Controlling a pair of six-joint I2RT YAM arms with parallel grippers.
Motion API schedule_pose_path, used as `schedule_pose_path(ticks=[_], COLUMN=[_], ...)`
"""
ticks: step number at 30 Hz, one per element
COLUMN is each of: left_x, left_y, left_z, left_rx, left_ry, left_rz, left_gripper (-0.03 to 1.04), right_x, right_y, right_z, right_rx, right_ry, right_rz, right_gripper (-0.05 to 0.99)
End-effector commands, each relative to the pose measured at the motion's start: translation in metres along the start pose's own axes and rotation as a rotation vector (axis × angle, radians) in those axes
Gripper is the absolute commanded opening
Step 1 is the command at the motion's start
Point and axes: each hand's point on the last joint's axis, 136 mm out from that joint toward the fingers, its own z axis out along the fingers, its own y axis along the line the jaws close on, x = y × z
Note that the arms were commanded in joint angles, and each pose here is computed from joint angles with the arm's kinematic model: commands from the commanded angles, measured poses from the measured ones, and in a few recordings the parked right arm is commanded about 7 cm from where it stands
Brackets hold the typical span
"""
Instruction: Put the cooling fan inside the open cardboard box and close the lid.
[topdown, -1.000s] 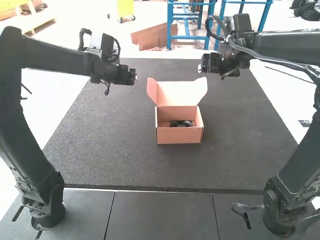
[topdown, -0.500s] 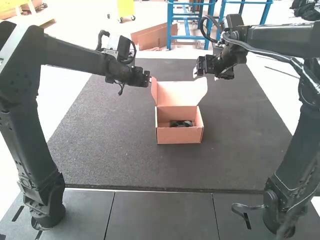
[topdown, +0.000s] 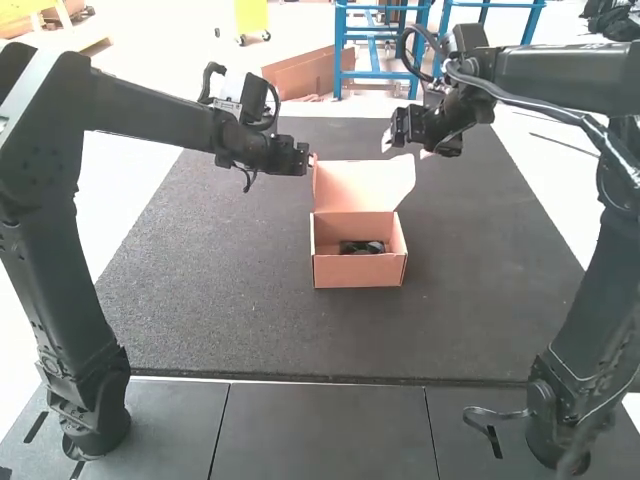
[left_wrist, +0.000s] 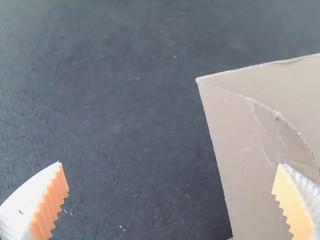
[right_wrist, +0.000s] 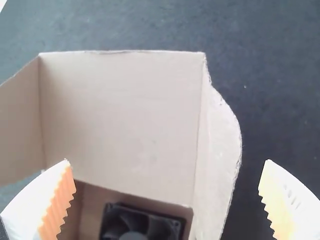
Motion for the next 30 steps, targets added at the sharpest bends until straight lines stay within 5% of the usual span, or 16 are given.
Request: schedule_pose_path(ticks=[1, 10, 26, 30], left_x=[-0.018, -0.015, -0.012, -0.011], left_y=[-0.011, -0.019, -0.022, -0.022], left_z=[-0.004, -0.004, -0.004, -0.004], left_rx=[0.030, 0.041, 0.043, 0.043], left_ry=[-0.040, -0.031, -0.020, -0.017], left_rz=[-0.001, 0.006, 0.010, 0.010], left_gripper=[0.97, 0.97, 0.97, 0.97], right_x=[-0.011, -0.011, -0.009, -0.011], right_y=[-0.003, -0.011, -0.014, -0.014], right_z=[0.001, 0.009, 0.015, 0.015], right_rx=[-0.009, 0.026, 0.037, 0.036], right_ry=[-0.017, -0.019, -0.019, -0.025], right_rz=[0.019, 0.024, 0.042, 0.044], right_gripper=[0.81, 0.79, 0.40, 0.40])
